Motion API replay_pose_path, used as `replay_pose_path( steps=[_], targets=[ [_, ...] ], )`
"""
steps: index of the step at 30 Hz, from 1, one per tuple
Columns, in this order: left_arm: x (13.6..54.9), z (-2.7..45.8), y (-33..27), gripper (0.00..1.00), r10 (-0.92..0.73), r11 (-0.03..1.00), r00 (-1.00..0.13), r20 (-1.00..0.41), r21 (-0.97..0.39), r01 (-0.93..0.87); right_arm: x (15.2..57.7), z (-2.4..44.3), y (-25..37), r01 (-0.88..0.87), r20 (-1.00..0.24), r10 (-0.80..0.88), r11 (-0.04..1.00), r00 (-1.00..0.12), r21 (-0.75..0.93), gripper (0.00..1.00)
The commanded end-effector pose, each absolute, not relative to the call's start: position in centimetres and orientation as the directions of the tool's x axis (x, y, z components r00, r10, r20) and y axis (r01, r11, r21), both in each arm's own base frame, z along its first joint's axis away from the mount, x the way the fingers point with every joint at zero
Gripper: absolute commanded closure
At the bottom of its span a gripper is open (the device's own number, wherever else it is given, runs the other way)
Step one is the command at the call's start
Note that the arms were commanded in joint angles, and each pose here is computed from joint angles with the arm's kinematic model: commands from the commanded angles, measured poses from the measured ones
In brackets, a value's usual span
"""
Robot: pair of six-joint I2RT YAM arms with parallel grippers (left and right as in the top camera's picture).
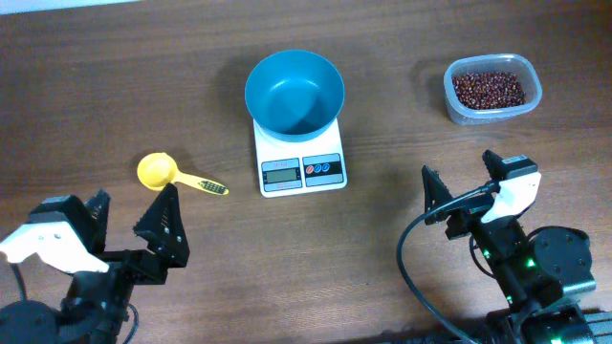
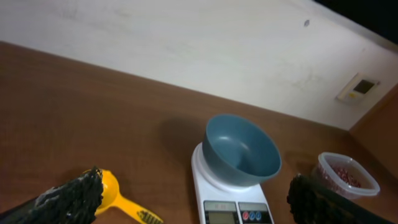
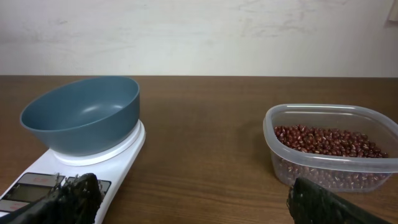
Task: Scoop item into bowl and weigh 50g on scale
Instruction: 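Lower the left gripper and grasp the yellow scoop's cup rim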
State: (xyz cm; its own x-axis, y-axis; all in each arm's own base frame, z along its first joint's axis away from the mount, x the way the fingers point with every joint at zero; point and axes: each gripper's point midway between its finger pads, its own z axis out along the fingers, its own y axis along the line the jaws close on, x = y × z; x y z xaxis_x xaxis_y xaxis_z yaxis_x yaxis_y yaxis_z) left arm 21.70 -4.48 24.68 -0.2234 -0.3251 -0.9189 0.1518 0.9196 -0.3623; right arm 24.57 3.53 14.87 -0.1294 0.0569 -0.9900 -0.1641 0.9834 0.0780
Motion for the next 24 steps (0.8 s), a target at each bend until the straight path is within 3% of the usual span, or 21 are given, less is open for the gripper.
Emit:
replay_pose_path(
  steps=[1,8,12,16,21,24],
  targets=[
    [21.9,25.1,-4.9,0.01,-0.329,0.913,-0.271,-0.905,-0.378,0.155,24.6,14.4,3.7,-0.168,-0.989,0.047,0.983,-0.140,0.071,0.01],
    [25.1,26.3,-5.4,0.01,-0.228,0.945,-0.491,-0.841,-0.312,0.096,24.6,14.4,3.7,-0.168,-0.989,0.047,0.983,-0.140,0.071,0.01],
    [24.4,25.5,-5.6,0.01,-0.206,0.950,-0.637,-0.743,-0.309,0.052,24.6,14.4,3.7,-0.168,-0.989,0.047,0.983,-0.140,0.071,0.01],
    [21.8,23.4,-9.3,0.01,-0.168,0.876,-0.785,-0.596,-0.456,0.158,24.6,14.4,3.7,-0.168,-0.989,0.047,0.983,-0.140,0.071,0.01],
    [21.0,22.7,-9.6,0.01,-0.163,0.870,-0.814,-0.558,-0.470,0.149,24.6,14.4,3.7,-0.167,-0.989,0.047,0.983,-0.140,0.071,0.01],
    [21.8,21.8,-6.7,0.01,-0.360,0.883,-0.784,-0.506,-0.456,-0.111,24.6,14.4,3.7,-0.168,-0.989,0.047,0.983,-0.140,0.071,0.01]
  ],
)
